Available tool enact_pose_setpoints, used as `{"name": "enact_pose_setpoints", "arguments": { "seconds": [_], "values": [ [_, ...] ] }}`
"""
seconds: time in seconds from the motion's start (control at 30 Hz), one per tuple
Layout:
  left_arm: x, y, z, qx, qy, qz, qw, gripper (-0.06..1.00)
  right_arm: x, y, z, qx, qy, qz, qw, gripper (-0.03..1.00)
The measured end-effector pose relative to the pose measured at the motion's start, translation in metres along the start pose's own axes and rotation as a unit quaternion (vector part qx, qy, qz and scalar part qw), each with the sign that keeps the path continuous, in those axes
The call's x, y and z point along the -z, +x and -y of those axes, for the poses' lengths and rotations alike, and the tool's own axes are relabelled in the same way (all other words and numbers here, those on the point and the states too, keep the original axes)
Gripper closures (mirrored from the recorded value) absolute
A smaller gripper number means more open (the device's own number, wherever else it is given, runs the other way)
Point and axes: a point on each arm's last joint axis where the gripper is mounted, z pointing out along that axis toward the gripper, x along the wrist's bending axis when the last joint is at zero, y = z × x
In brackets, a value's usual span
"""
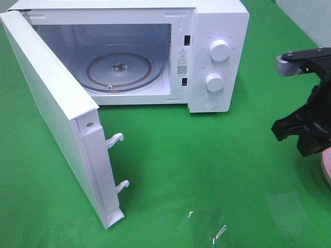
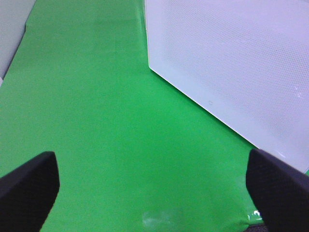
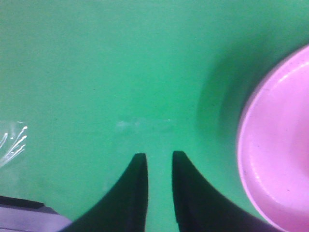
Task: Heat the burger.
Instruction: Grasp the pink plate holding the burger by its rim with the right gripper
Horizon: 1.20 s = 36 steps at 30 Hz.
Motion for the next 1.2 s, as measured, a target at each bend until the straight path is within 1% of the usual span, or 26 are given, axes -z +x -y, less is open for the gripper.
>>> {"name": "enact_pose_setpoints", "arguments": {
  "seconds": [0.03,0.07,0.1,0.2,0.23,0.27,0.3,0.33,0.37,0.4,0.43,0.47,0.5,0.53,0.57,0.6,0.8,0.83,0.93,1.03,1.2],
  "values": [
    [0.0,0.0,0.0,0.0,0.0,0.0,1.0,-0.03,0.002,-0.008,0.001,-0.003,0.002,0.009,1.0,0.75],
    [0.0,0.0,0.0,0.0,0.0,0.0,1.0,-0.03,0.002,-0.008,0.001,-0.003,0.002,0.009,1.0,0.75],
    [0.0,0.0,0.0,0.0,0.0,0.0,1.0,-0.03,0.002,-0.015,0.002,-0.01,0.008,0.018,1.0,0.71],
    [0.0,0.0,0.0,0.0,0.0,0.0,1.0,-0.03,0.002,-0.022,0.004,-0.018,0.015,0.025,0.999,0.68],
    [0.0,0.0,0.0,0.0,0.0,0.0,1.0,-0.03,0.002,-0.027,0.004,-0.019,0.016,0.028,0.999,0.57],
    [0.0,0.0,0.0,0.0,0.0,0.0,1.0,-0.03,0.002,-0.027,0.004,-0.019,0.016,0.028,0.999,0.57],
    [0.0,0.0,0.0,0.0,0.0,0.0,1.0,-0.03,0.002,-0.029,0.004,-0.016,0.015,0.03,0.999,0.52],
    [0.0,0.0,0.0,0.0,0.0,0.0,1.0,-0.03,0.004,-0.033,0.005,-0.012,0.013,0.035,0.999,0.42],
    [0.0,0.0,0.0,0.0,0.0,0.0,1.0,-0.03,0.004,-0.033,0.005,-0.012,0.013,0.035,0.999,0.42],
    [0.0,0.0,0.0,0.0,0.0,0.0,1.0,-0.03,0.004,-0.037,0.005,-0.01,0.013,0.042,0.999,0.3],
    [0.0,0.0,0.0,0.0,0.0,0.0,1.0,-0.03,0.004,-0.037,0.005,-0.01,0.013,0.042,0.999,0.3],
    [0.0,0.0,0.0,0.0,0.0,0.0,1.0,-0.03,0.004,-0.041,0.005,-0.007,0.011,0.05,0.999,0.19],
    [0.0,0.0,0.0,0.0,0.0,0.0,1.0,-0.03,0.004,-0.041,0.005,-0.007,0.011,0.05,0.999,0.19],
    [0.0,0.0,0.0,0.0,0.0,0.0,1.0,-0.03,0.004,-0.045,0.005,-0.007,0.011,0.06,0.998,0.11],
    [0.0,0.0,0.0,0.0,0.0,0.0,1.0,-0.03,0.004,-0.045,0.005,-0.007,0.011,0.06,0.998,0.11],
    [0.0,0.0,0.0,0.0,0.0,0.0,1.0,-0.03,0.004,-0.049,0.005,-0.013,0.01,0.064,0.998,0.07],
    [0.0,0.0,0.0,0.0,0.0,0.0,1.0,-0.03,0.001,-0.056,0.004,-0.023,0.002,0.067,0.997,0.04],
    [0.0,0.0,0.0,0.0,0.0,0.0,1.0,-0.03,-0.007,-0.057,0.002,-0.023,0.013,0.066,0.997,0.04],
    [0.0,0.0,0.0,0.0,0.0,0.0,1.0,-0.03,-0.01,-0.057,0.001,-0.023,0.016,0.065,0.997,0.04],
    [0.0,0.0,0.0,0.0,0.0,0.0,1.0,-0.03,-0.029,-0.056,-0.002,-0.022,0.039,0.061,0.997,0.05],
    [0.0,0.0,0.0,0.0,0.0,0.0,1.0,-0.03,-0.048,-0.057,-0.006,-0.028,0.05,0.055,0.997,0.06]
  ]
}}
